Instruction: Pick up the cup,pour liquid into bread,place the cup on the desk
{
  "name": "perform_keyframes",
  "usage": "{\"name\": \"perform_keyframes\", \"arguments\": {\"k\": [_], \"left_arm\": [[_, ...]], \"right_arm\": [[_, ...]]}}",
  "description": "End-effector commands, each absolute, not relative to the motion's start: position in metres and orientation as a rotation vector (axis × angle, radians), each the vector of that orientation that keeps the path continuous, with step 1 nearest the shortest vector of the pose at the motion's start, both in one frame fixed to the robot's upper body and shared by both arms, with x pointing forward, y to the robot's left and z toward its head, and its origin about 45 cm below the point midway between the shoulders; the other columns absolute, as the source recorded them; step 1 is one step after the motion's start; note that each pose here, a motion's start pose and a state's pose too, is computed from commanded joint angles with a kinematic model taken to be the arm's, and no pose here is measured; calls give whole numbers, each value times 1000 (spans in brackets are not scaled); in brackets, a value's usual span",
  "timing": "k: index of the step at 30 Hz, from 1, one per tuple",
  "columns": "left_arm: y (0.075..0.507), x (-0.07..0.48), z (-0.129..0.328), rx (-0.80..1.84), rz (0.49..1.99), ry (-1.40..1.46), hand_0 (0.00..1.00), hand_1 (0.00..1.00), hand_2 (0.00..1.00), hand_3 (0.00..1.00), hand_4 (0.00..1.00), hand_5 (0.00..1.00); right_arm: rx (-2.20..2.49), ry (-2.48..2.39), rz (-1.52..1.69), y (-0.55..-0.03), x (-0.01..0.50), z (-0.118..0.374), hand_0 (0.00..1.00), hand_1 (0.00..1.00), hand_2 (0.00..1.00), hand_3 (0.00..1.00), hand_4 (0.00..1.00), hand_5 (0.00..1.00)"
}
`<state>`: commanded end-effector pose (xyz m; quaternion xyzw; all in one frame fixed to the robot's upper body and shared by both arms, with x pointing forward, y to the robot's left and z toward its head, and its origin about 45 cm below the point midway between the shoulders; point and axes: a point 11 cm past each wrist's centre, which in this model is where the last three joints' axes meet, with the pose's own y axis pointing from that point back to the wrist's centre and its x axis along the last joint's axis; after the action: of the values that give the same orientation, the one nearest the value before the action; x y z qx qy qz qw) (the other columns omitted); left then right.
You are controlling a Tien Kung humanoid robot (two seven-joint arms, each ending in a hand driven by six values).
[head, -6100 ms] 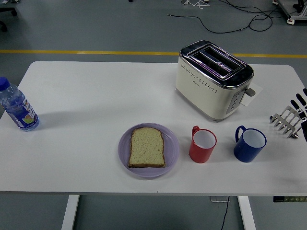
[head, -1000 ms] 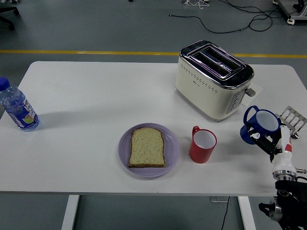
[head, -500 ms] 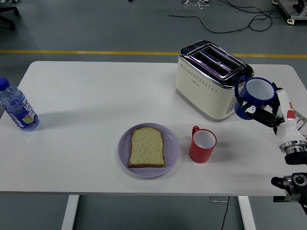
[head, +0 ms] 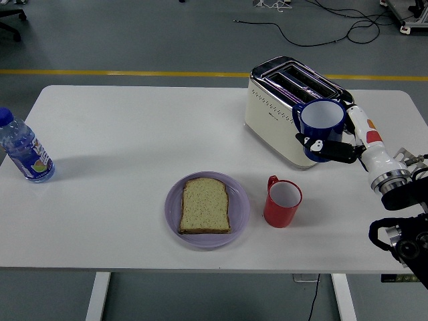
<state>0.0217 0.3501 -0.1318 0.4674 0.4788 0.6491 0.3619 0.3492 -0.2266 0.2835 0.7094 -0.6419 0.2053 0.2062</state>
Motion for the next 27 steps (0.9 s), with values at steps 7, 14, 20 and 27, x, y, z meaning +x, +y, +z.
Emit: {"name": "perform_keyframes", "arguments": {"k": [7,14,20,27], "left_arm": [[350,21,-132,1204,1674,1233,635,642,656,509,236,843],[350,25,-131,1198,1678,1228,636,642,656,508,239,846],[351,24,-131,1195,1687,1231,635,642,657,509,238,845],[352,24,-131,1196,1691,1229,636,643,657,510,237,844]], "right_arm": [[1992,-1637,671,-197,354,276,97,160,476,545,683,18],[1915,-1453,868,-178,361,285,92,151,472,546,677,16],[1863,-1293,982,-161,367,287,91,136,471,546,672,17],[1729,-1082,1151,-142,372,291,90,136,466,546,659,5]]}}
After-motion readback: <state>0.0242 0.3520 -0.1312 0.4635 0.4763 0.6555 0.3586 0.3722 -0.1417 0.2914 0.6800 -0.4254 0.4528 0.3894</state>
